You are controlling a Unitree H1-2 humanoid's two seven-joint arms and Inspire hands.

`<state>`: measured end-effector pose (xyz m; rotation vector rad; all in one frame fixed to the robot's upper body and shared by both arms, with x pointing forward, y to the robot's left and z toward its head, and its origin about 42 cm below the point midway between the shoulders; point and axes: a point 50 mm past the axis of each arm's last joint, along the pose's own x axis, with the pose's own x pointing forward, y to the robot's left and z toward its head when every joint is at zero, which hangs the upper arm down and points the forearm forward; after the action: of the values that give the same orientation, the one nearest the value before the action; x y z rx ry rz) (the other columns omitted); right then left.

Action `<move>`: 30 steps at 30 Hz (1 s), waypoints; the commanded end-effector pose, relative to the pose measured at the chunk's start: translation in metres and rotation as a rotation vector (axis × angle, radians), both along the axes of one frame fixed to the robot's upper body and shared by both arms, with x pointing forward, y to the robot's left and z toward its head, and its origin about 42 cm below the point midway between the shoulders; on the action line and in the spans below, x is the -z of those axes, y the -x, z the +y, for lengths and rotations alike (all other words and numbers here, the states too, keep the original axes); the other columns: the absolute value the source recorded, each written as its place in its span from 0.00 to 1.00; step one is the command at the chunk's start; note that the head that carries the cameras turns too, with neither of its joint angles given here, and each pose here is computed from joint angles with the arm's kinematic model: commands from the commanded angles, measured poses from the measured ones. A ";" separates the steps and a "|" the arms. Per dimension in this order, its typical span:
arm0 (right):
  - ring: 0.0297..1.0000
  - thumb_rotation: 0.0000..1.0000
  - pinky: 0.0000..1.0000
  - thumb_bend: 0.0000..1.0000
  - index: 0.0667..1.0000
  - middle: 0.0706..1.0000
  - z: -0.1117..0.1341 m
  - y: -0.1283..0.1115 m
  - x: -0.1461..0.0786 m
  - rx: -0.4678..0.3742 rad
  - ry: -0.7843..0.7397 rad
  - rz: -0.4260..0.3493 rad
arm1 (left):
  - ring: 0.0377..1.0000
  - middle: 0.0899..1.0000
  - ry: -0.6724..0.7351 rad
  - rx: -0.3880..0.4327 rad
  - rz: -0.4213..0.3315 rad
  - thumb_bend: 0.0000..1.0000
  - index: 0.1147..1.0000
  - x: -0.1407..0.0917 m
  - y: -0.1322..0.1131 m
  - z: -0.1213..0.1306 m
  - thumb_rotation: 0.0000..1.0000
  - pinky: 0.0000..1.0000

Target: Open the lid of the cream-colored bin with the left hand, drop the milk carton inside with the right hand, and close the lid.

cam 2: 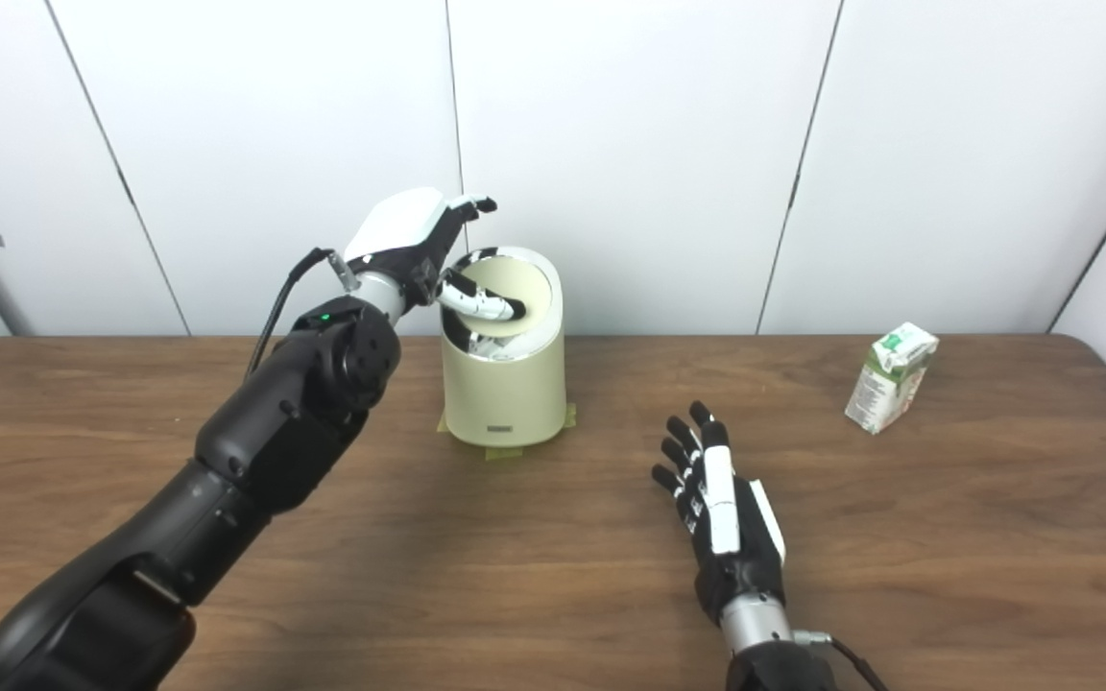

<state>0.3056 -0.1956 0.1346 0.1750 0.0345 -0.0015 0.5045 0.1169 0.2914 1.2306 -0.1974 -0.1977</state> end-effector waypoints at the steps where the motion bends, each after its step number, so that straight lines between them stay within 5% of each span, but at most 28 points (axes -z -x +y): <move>1: 0.95 1.00 0.89 0.60 1.00 0.94 0.002 -0.006 -0.018 -0.008 -0.020 -0.082 | 0.85 0.88 -0.025 -0.019 -0.045 0.90 0.89 -0.015 -0.003 0.008 0.00 0.78; 30: 0.97 1.00 0.91 0.62 1.00 0.96 -0.002 -0.012 -0.021 -0.023 -0.040 -0.111 | 0.87 0.89 -0.243 0.026 -0.066 0.86 0.90 0.028 -0.005 0.004 0.00 0.82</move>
<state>0.3090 -0.1985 0.1354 0.2113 0.0299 0.0070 0.5071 0.1202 0.2726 1.4131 -0.2863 -0.1933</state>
